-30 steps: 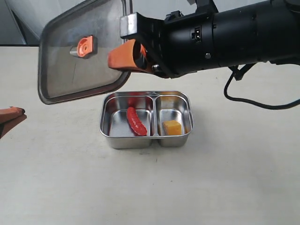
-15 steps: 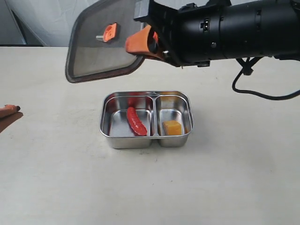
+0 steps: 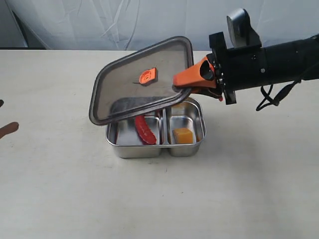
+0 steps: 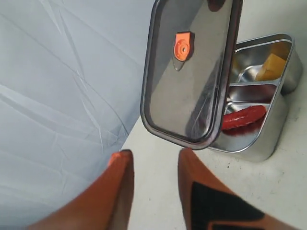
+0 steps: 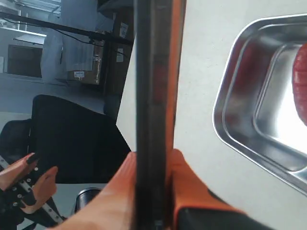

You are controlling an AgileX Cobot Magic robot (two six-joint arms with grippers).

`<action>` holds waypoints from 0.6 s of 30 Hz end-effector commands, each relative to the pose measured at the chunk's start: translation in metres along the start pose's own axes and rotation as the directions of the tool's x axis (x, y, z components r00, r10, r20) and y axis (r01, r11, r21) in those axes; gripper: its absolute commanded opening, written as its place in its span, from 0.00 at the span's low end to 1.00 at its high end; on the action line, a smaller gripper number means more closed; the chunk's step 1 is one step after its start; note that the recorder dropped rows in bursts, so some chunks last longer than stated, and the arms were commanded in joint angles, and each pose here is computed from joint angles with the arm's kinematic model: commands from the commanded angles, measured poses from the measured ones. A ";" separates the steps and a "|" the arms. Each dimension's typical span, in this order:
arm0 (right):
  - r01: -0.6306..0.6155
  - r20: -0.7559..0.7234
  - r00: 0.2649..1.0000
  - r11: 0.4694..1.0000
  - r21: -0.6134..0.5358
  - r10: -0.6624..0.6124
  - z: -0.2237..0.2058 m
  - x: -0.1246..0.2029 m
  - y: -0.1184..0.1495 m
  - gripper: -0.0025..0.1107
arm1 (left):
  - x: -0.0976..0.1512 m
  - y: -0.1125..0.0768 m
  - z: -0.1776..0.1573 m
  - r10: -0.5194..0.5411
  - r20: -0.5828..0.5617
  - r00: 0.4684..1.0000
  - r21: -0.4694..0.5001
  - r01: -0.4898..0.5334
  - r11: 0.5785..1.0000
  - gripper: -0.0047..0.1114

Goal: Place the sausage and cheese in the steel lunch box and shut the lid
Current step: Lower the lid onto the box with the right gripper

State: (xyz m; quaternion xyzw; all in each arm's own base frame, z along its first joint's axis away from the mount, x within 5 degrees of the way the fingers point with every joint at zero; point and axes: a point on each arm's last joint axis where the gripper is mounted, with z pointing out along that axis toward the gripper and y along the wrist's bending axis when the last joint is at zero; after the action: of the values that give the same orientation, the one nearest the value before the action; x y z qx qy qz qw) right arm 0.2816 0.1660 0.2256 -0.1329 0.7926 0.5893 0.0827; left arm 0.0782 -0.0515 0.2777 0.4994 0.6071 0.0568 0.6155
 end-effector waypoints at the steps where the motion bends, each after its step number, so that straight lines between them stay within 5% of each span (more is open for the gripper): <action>1: -0.003 -0.053 0.999 1.000 0.014 0.003 0.003 0.003 -0.023 0.02 | -0.002 -0.001 -0.002 -0.013 0.010 1.000 0.016 0.013 1.000 0.32; 18: -0.034 -0.105 0.993 0.996 0.086 0.043 -0.007 0.007 -0.062 0.02 | -0.002 -0.002 -0.002 -0.013 0.009 1.000 0.019 0.013 1.000 0.32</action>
State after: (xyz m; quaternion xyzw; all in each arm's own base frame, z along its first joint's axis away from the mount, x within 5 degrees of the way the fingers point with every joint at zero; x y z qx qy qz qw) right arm 0.2959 0.1463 0.1718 -0.1300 0.8168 0.5610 0.0354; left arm 0.0764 -0.0523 0.2766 0.5045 0.6080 0.0484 0.6112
